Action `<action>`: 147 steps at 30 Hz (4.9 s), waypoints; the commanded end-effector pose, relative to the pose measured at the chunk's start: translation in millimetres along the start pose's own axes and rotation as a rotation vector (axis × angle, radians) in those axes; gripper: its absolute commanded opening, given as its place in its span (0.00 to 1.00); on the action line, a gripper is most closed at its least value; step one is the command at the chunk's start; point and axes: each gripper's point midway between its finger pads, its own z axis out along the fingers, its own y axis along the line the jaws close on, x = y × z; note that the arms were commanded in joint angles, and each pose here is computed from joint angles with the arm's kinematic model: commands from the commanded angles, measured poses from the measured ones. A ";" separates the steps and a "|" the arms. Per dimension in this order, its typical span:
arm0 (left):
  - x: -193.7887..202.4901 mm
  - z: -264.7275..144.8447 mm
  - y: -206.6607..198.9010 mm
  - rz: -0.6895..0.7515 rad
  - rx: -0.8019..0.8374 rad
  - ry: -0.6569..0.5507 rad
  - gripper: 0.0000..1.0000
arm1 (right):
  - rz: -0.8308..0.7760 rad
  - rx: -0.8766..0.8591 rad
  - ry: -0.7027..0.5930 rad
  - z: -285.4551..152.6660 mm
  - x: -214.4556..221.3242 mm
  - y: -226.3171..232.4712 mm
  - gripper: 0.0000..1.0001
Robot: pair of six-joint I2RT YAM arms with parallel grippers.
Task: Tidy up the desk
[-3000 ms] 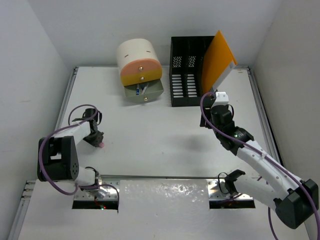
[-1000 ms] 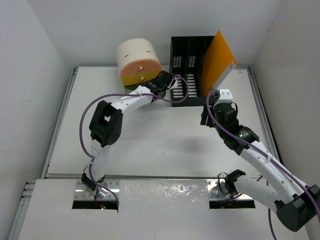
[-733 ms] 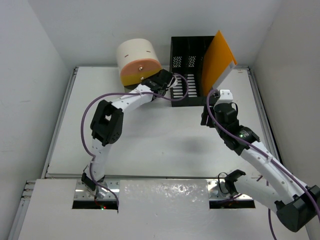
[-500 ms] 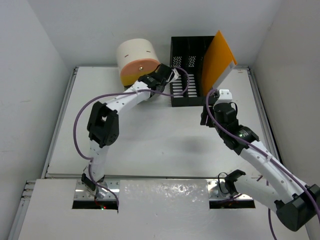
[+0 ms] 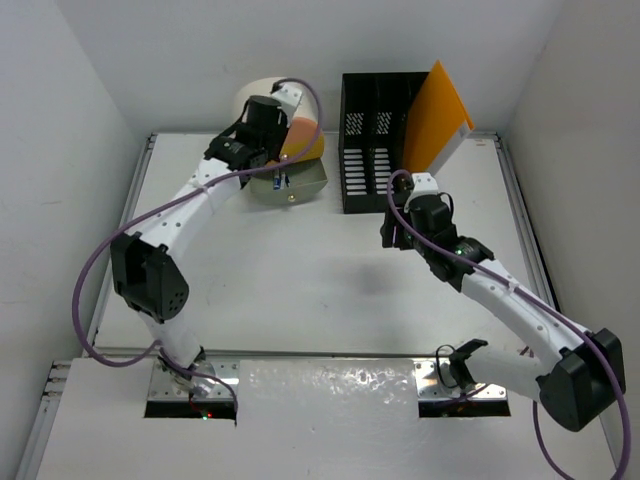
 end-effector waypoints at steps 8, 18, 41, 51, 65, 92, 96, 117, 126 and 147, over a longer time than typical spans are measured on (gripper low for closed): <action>121.2 17.9 -61.5 -0.261 0.115 0.171 0.00 | 0.008 -0.034 -0.131 -8.6 -51.7 11.5 0.59; 128.9 25.3 -56.4 -0.459 0.024 -0.017 0.00 | -0.001 0.008 -0.119 -15.5 -43.2 0.2 0.59; 117.0 77.8 -79.7 -0.554 -0.043 -0.076 0.00 | -0.028 0.055 -0.119 -22.9 -47.3 -9.6 0.59; 129.4 104.9 -84.6 -0.561 -0.089 -0.068 0.00 | -0.038 0.079 -0.111 -25.5 -44.6 -15.0 0.59; 100.5 112.7 -64.8 -0.572 -0.255 -0.195 0.00 | -0.060 0.095 -0.101 -24.5 -41.1 -18.8 0.59; 84.6 146.7 -31.3 -0.522 -0.541 -0.281 0.00 | -0.107 0.125 -0.069 -27.4 -35.2 -26.4 0.60; 81.3 152.0 -26.9 -0.541 -0.563 -0.309 0.00 | -0.123 0.130 -0.065 -29.1 -35.6 -27.9 0.60; 45.0 124.5 -45.0 -0.533 -0.325 -0.246 0.00 | -0.144 0.108 -0.072 -28.1 -45.3 -22.1 0.60; 42.1 -8.9 -59.7 -0.617 0.022 -0.188 0.00 | -0.055 0.212 -0.158 -48.0 -54.0 -43.1 0.61; 165.0 -156.1 0.2 -0.600 -0.069 -0.090 0.82 | 0.127 0.602 -0.194 -126.5 -8.7 -128.0 0.99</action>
